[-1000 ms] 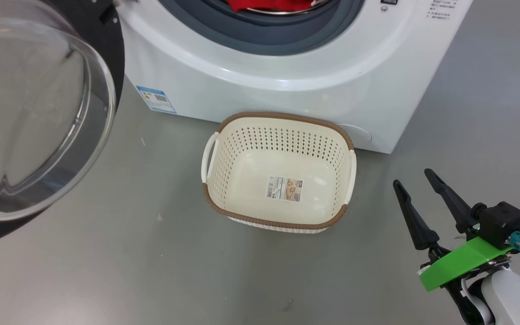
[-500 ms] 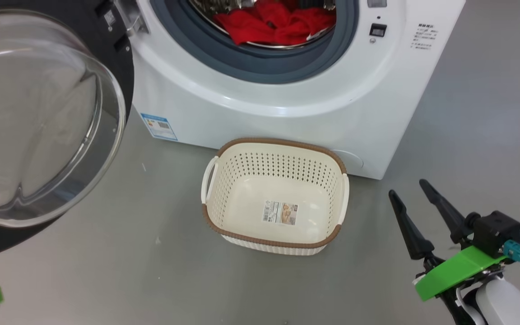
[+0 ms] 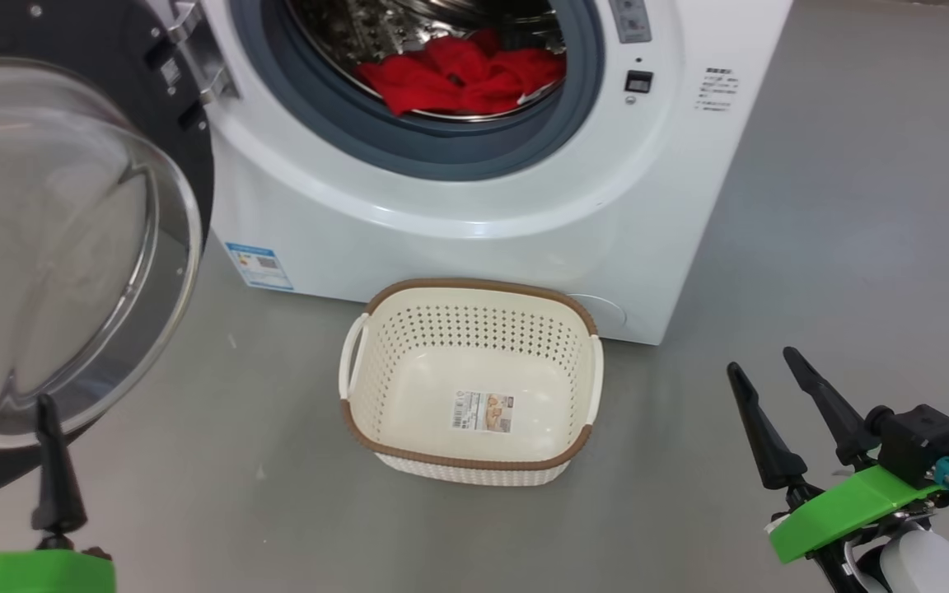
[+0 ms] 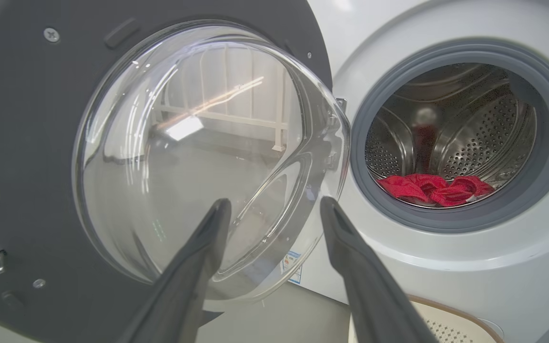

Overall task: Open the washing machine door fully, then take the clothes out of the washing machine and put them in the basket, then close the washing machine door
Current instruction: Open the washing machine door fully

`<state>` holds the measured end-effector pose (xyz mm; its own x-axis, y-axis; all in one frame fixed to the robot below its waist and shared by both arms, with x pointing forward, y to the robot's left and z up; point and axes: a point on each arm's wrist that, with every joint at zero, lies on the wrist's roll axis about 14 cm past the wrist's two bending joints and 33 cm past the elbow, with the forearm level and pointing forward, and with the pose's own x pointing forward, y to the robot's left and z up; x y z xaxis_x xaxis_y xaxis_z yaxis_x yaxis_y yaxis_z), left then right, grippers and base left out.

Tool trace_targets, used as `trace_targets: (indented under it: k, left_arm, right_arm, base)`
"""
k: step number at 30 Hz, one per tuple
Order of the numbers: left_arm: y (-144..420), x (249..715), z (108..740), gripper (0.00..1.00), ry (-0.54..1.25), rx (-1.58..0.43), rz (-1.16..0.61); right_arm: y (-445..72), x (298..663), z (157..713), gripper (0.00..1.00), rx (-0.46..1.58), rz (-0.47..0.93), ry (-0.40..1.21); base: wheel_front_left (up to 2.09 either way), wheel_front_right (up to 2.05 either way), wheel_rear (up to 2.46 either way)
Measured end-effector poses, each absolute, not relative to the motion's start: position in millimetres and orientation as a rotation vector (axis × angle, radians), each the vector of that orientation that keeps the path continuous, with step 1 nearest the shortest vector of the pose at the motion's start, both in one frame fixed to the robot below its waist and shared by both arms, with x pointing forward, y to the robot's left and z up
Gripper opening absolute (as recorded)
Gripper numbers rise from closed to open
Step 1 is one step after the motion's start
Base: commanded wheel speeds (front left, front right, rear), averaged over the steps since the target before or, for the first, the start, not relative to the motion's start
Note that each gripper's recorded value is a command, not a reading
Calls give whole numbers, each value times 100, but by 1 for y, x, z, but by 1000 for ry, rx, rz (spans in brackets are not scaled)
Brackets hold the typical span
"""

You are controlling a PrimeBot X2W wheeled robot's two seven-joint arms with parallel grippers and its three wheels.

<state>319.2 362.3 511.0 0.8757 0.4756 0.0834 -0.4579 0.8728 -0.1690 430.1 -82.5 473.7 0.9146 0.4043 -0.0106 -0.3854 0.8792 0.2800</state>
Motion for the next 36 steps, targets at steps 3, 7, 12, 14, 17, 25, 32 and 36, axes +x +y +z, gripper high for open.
trace_targets:
  k: [3, 7, 12, 14, 17, 25, 32, 36]
  left_arm:
    - [346, 326, 507, 100, -110, -150, 435]
    - [321, 340, 505, 100, -102, -157, 352]
    - [290, 359, 506, 100, -102, -173, 251]
    - [276, 366, 505, 100, -96, -175, 208]
    - [256, 373, 501, 100, -82, -185, 150]
    - [215, 391, 500, 100, -74, -221, 29]
    - [190, 398, 496, 100, -59, -237, -40]
    - [180, 401, 497, 100, -59, -241, -69]
  right_arm:
    - [-95, 426, 472, 100, 279, 374, 71]
    - [-107, 423, 474, 100, 284, 338, 62]
    - [-126, 419, 477, 100, 291, 279, 47]
    - [-135, 417, 478, 100, 290, 255, 42]
    - [-146, 412, 479, 100, 291, 223, 37]
    - [-180, 397, 478, 100, 288, 122, 28]
    - [-202, 386, 482, 100, 285, 60, 10]
    - [-212, 382, 485, 100, 285, 31, -2]
  base:
    - [0, 0, 0]
    - [0, 0, 0]
    - [0, 0, 0]
    - [0, 0, 0]
    - [0, 0, 0]
    - [0, 0, 0]
    - [0, 0, 0]
    - [0, 0, 0]
